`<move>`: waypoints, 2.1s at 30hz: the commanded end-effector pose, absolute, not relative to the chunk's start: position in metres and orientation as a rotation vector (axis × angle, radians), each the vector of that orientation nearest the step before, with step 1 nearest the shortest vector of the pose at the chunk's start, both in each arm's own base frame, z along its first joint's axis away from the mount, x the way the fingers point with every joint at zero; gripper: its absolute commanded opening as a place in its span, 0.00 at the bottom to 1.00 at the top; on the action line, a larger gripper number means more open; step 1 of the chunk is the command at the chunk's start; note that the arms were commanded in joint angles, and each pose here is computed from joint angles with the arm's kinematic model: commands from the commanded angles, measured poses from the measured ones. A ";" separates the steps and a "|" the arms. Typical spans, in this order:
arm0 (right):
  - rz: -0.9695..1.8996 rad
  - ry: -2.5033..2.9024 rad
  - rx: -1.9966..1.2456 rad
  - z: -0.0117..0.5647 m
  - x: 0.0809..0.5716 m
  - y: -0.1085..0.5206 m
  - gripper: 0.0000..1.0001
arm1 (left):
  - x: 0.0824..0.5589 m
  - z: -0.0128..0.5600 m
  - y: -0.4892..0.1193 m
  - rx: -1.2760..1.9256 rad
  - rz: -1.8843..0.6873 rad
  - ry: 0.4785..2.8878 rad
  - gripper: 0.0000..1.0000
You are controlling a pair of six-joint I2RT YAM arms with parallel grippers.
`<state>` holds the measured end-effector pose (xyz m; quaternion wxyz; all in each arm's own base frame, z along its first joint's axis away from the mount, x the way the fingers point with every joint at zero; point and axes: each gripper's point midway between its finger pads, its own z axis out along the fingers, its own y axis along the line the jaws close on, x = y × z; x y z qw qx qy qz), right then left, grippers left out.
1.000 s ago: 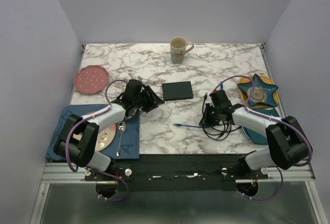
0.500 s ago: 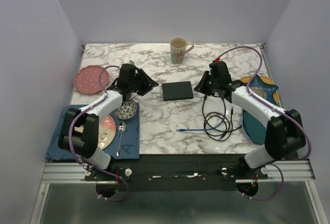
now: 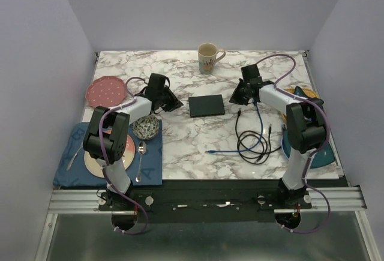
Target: Pull the plug from the switch port
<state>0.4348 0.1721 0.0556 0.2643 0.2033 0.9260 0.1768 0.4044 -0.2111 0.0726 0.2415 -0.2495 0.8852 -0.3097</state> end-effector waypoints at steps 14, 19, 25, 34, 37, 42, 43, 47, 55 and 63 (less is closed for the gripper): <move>0.636 2.637 0.433 0.016 0.431 0.213 0.01 | 0.408 0.022 -0.239 -0.663 -0.773 2.554 0.17; 0.645 2.651 0.319 0.018 0.422 0.239 0.01 | 0.406 0.023 -0.237 -0.662 -0.771 2.538 0.17; 0.666 2.673 0.256 0.015 0.408 0.260 0.01 | 0.402 0.029 -0.228 -0.666 -0.767 2.525 0.17; 0.650 2.715 0.221 0.003 0.370 0.263 0.01 | 0.374 0.025 -0.218 -0.669 -0.748 2.548 0.17; 0.647 2.727 0.223 -0.001 0.354 0.256 0.01 | 0.361 0.021 -0.214 -0.667 -0.742 2.558 0.17; 0.672 2.727 0.227 -0.002 0.330 0.253 0.01 | 0.346 0.022 -0.208 -0.650 -0.732 2.562 0.17; 0.674 2.732 0.219 -0.004 0.324 0.254 0.01 | 0.341 0.018 -0.206 -0.655 -0.722 2.573 0.17; 0.666 2.746 0.232 -0.009 0.315 0.252 0.01 | 0.337 0.020 -0.204 -0.656 -0.725 2.567 0.17; 0.544 2.617 0.265 0.041 0.357 0.220 0.01 | 0.364 0.078 -0.194 -0.590 -0.662 2.466 0.38; 0.452 2.399 0.351 0.110 0.376 0.178 0.52 | 0.368 0.117 -0.176 -0.549 -0.566 2.402 0.53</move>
